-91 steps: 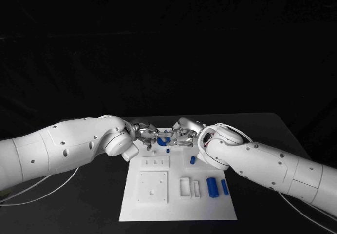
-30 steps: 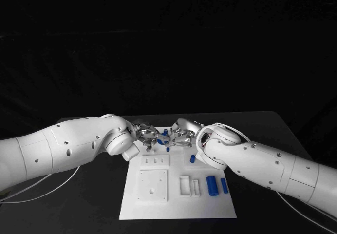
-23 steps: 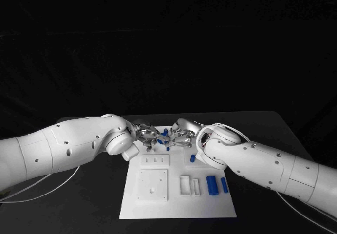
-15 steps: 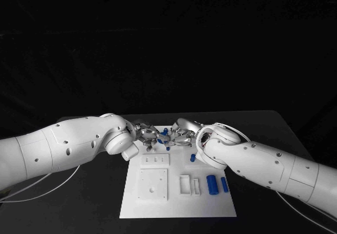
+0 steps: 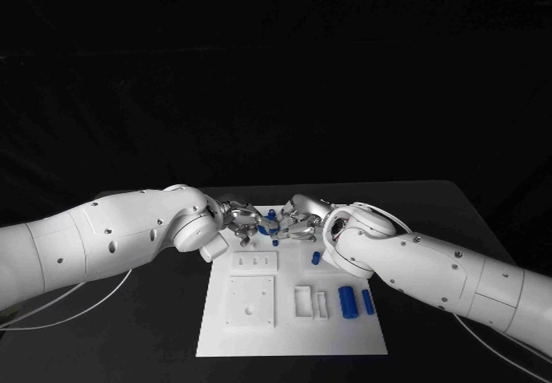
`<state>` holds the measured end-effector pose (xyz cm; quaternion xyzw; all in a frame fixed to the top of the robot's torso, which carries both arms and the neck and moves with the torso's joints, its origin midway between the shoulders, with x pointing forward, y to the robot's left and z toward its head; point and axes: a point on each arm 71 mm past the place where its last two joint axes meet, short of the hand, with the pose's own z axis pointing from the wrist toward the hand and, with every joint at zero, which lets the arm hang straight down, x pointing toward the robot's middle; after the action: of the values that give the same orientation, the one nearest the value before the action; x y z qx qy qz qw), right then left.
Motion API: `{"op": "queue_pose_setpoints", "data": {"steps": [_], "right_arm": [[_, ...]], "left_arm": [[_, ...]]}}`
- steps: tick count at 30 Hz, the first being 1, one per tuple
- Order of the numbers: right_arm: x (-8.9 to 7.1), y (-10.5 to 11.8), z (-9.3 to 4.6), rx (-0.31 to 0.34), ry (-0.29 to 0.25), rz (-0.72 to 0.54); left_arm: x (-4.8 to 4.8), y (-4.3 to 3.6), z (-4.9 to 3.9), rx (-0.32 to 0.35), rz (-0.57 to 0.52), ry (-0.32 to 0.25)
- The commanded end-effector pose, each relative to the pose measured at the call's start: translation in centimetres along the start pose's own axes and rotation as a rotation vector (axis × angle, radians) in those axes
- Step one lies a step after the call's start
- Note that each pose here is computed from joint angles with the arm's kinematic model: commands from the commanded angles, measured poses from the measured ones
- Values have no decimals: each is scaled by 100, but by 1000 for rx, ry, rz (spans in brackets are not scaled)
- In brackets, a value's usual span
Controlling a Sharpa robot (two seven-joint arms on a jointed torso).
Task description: Assemble the parts on the task board
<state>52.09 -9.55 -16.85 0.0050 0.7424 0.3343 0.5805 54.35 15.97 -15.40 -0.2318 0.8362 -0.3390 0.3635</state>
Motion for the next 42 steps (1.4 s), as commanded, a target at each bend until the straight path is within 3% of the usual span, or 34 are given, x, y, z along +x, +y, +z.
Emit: {"op": "queue_pose_setpoints", "data": {"steps": [1,9,18,29,42], "right_arm": [[-23,-27,-11,-9,-26,7],[-47,-162,-86,-7,-55,24],[-158,-516,-288,1,-86,123],[-639,-884,-521,23,-235,287],[-1155,-1080,-601,48,-394,341]], "left_arm": [[-5,-8,-2,1,-7,-6],[-37,30,-9,-26,8,-20],[-112,123,-35,-81,44,-49],[-146,195,-65,-137,141,-110],[-65,226,-128,-133,212,-202]]}}
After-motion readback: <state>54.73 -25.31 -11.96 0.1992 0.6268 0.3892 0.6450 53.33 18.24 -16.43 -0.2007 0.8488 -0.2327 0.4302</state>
